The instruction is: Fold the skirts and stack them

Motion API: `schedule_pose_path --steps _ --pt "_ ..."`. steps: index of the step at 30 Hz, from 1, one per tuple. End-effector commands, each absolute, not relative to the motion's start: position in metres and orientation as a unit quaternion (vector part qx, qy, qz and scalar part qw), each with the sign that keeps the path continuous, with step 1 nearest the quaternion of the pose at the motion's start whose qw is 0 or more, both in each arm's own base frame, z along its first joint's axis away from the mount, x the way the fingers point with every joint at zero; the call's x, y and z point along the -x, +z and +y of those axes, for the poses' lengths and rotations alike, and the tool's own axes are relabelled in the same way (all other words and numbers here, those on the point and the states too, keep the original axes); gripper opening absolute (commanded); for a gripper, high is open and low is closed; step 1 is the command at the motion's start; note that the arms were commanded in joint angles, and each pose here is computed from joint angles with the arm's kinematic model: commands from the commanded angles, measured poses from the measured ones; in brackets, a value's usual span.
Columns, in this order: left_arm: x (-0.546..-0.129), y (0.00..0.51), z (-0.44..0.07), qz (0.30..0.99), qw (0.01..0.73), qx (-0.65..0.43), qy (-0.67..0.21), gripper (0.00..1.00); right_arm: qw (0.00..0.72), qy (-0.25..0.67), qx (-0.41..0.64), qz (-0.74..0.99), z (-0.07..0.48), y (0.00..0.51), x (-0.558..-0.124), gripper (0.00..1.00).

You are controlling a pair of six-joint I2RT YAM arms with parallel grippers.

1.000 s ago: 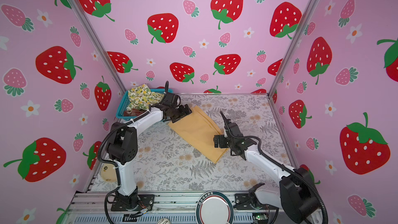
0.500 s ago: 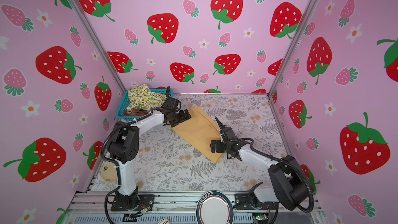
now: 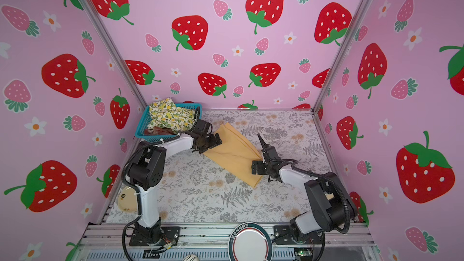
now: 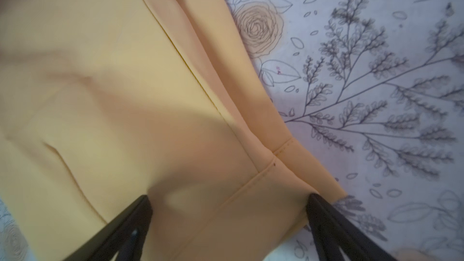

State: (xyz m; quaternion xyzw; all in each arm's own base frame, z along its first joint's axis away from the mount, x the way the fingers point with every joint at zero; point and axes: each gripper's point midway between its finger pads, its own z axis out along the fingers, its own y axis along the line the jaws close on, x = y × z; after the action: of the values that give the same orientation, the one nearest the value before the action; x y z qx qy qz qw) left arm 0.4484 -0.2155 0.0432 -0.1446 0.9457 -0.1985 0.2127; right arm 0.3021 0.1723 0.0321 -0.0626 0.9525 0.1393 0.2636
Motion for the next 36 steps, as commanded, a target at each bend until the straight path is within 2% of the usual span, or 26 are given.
schedule_pose_path --steps 1,9,14,20,23,30,36 --pt "-0.425 0.032 -0.211 0.945 0.209 0.173 -0.182 0.99 0.248 0.118 0.066 0.959 0.165 0.021 -0.307 1.00" --pt "-0.357 0.033 -0.223 0.936 0.223 0.190 -0.197 0.99 0.268 0.092 0.065 0.957 0.153 0.029 -0.347 1.00" --pt "-0.340 0.061 -0.234 0.928 0.237 0.181 -0.223 0.99 0.300 0.113 0.083 0.944 0.166 0.071 -0.362 1.00" --pt "-0.374 0.131 -0.252 0.922 0.279 0.120 -0.240 0.99 0.313 0.166 0.099 0.930 0.185 0.104 -0.325 1.00" --pt "-0.399 0.139 -0.259 0.922 0.280 0.106 -0.244 0.99 0.304 0.185 0.102 0.929 0.192 0.098 -0.301 1.00" --pt "-0.447 0.105 -0.268 0.930 0.257 0.102 -0.242 0.99 0.273 0.198 0.097 0.936 0.193 0.061 -0.266 1.00" --pt "-0.468 0.077 -0.270 0.940 0.237 0.101 -0.226 0.99 0.249 0.190 0.072 0.947 0.178 0.032 -0.245 1.00"
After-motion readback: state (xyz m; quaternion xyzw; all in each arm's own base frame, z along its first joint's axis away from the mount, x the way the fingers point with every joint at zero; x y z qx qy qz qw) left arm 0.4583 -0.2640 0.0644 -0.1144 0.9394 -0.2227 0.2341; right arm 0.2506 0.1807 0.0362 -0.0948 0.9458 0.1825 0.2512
